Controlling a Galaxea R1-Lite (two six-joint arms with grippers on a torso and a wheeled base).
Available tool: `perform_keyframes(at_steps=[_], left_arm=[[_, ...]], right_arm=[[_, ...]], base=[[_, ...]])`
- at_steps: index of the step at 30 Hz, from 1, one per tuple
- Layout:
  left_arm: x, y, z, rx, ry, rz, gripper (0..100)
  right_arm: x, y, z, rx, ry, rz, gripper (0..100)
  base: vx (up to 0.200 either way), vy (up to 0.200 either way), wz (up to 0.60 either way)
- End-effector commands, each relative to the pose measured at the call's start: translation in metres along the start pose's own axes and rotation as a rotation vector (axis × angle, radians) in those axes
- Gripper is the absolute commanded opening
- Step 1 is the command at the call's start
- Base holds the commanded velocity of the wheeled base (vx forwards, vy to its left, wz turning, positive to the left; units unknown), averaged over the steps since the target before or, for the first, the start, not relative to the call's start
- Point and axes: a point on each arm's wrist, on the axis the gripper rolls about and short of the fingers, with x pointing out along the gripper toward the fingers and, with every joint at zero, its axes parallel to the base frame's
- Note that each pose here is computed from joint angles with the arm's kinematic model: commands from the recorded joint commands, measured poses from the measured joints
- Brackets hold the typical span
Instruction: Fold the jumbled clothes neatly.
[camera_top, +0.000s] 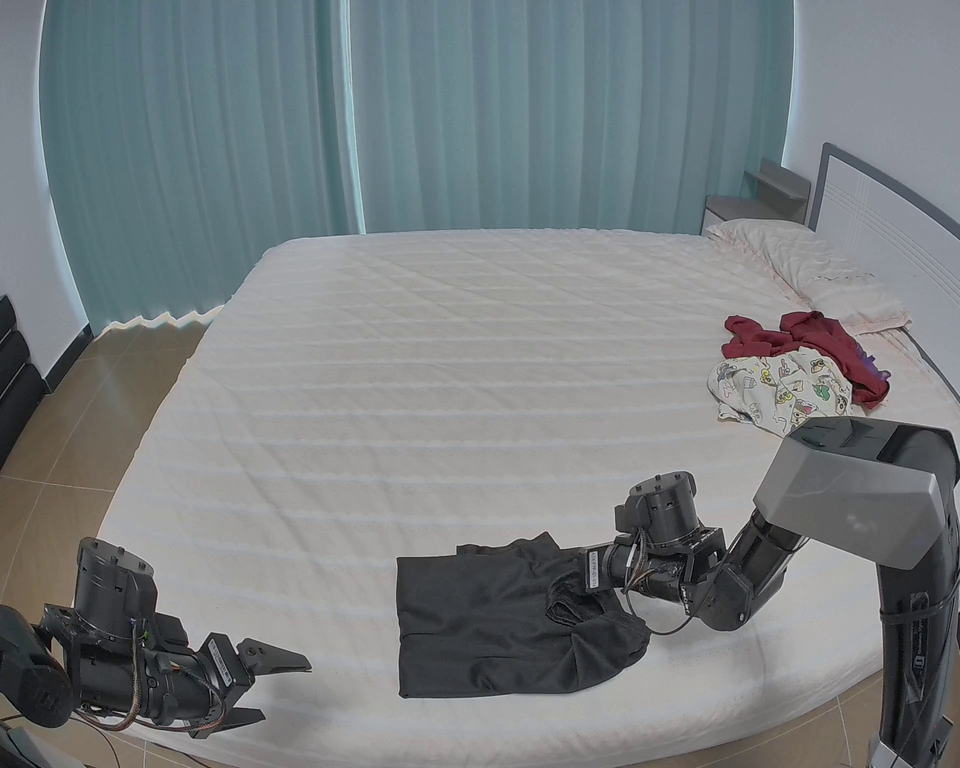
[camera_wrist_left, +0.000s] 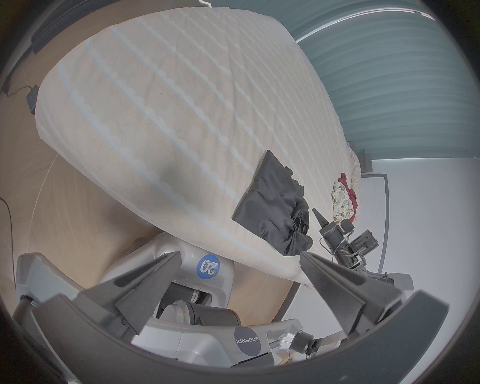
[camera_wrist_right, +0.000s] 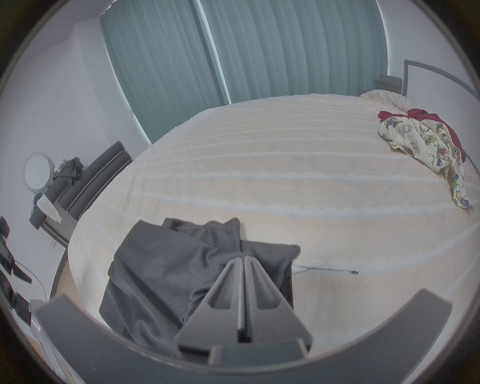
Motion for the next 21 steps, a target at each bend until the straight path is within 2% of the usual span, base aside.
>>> perform_keyframes(at_steps=[1,5,9,10,21], left_arm=[[0.0,0.0,0.0,0.0,0.0,0.0,100],[0.0,0.0,0.0,0.0,-0.001,-0.001,100],[0.0,0.0,0.0,0.0,-0.001,-0.001,100],[0.0,0.0,0.0,0.0,-0.001,-0.001,100],[0.0,0.0,0.0,0.0,-0.001,0.001,100]], right_arm=[[-0.002,-0.003,0.007,0.012,-0.025,-0.002,0],[-0.002,-0.007,0.013,0.029,-0.04,0.0,0],[-0.004,-0.004,0.005,-0.002,-0.016,0.008,0],[-0.003,0.0,0.004,-0.021,-0.022,0.023,100],[0.014,0.029,-0.021,-0.103,0.027,0.071,100]], base=[[0.0,0.0,0.0],[0.0,0.0,0.0],[0.0,0.0,0.0],[0.0,0.0,0.0],[0.0,0.0,0.0]])
